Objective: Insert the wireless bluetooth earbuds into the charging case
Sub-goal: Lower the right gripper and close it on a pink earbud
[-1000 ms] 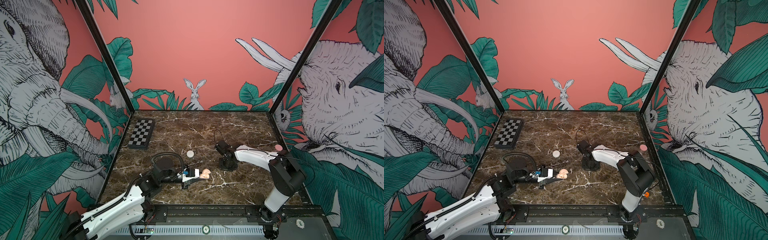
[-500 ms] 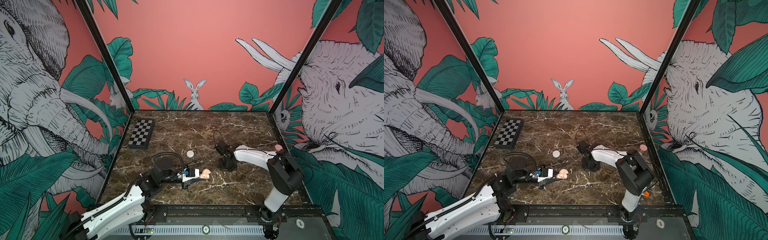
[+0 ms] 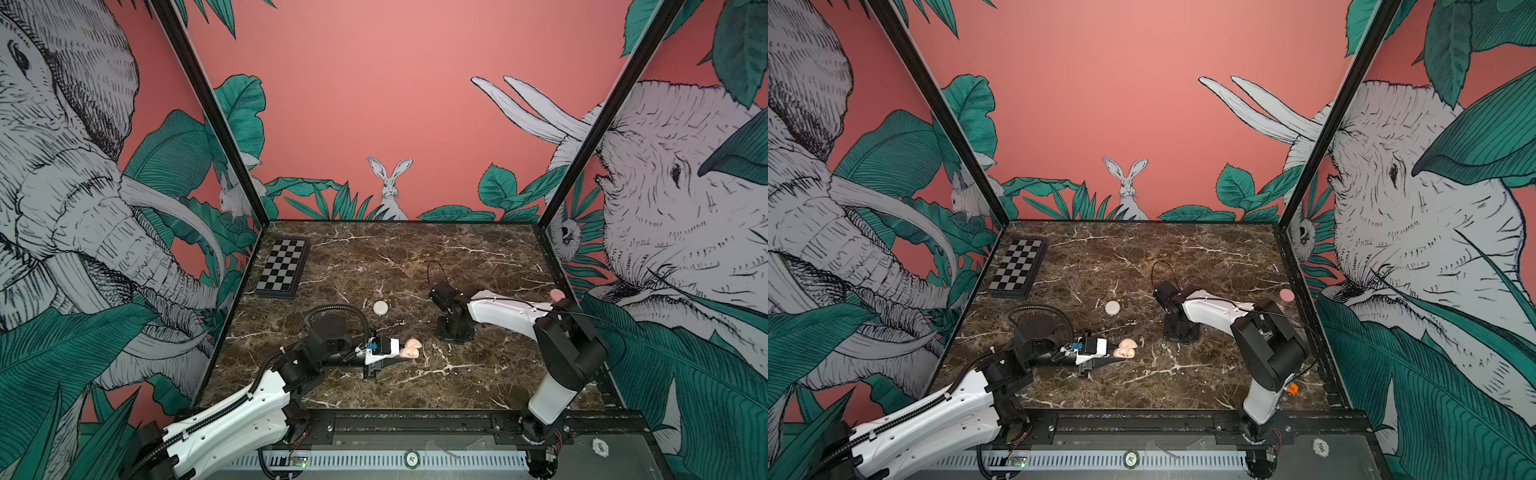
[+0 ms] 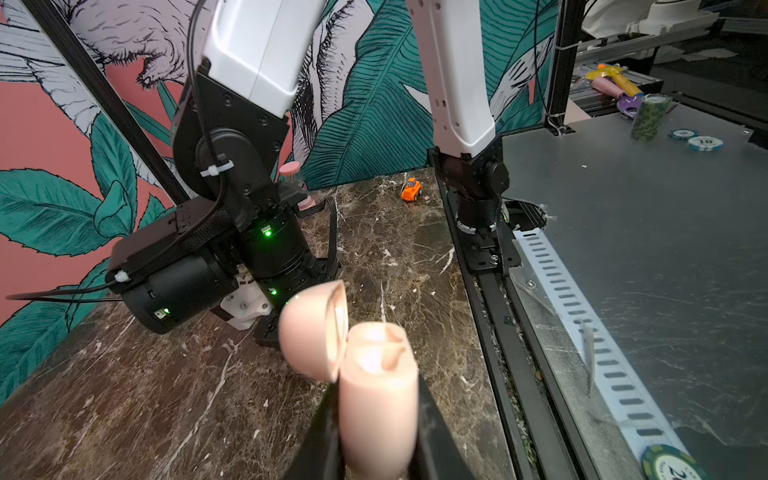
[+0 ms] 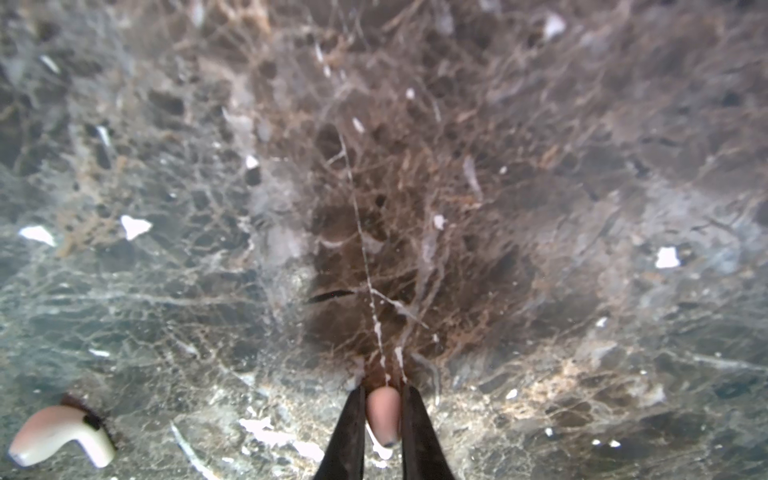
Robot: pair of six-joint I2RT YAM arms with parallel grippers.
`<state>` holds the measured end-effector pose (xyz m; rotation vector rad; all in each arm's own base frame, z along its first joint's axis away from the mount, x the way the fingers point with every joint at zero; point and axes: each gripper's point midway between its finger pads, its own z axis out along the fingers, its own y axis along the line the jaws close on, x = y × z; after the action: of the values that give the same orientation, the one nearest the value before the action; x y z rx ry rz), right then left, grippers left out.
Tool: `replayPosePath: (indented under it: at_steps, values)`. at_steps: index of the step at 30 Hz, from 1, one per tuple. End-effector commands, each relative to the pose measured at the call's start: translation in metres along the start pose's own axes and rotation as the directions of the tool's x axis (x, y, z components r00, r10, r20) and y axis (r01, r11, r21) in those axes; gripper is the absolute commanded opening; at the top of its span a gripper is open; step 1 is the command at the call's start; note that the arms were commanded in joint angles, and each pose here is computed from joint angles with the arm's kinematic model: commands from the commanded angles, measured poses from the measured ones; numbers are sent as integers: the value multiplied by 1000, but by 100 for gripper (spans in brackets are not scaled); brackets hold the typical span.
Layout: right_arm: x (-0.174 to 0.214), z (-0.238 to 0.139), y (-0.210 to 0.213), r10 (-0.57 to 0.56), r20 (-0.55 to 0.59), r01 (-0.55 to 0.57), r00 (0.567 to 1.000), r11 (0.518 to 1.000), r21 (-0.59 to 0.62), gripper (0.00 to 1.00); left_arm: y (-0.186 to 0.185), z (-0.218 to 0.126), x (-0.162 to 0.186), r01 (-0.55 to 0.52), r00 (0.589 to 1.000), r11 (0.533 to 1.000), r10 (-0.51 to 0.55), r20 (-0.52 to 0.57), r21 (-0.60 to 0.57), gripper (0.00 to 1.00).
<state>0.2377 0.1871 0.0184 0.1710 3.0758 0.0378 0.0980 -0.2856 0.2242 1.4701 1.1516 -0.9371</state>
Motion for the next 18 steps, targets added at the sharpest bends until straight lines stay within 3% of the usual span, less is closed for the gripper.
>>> replayPosePath:
  at_steps: [1, 18]
  values:
    - [8, 7, -13, 25, -26, -25, 999, 999, 36, 14, 1, -1, -16, -40, 999, 999, 40, 28, 6, 0]
    - [3, 0, -7, 51, 26, -49, 998, 998, -50, 14, 1, -1, -14, -40, 999, 999, 40, 20, 5, 0]
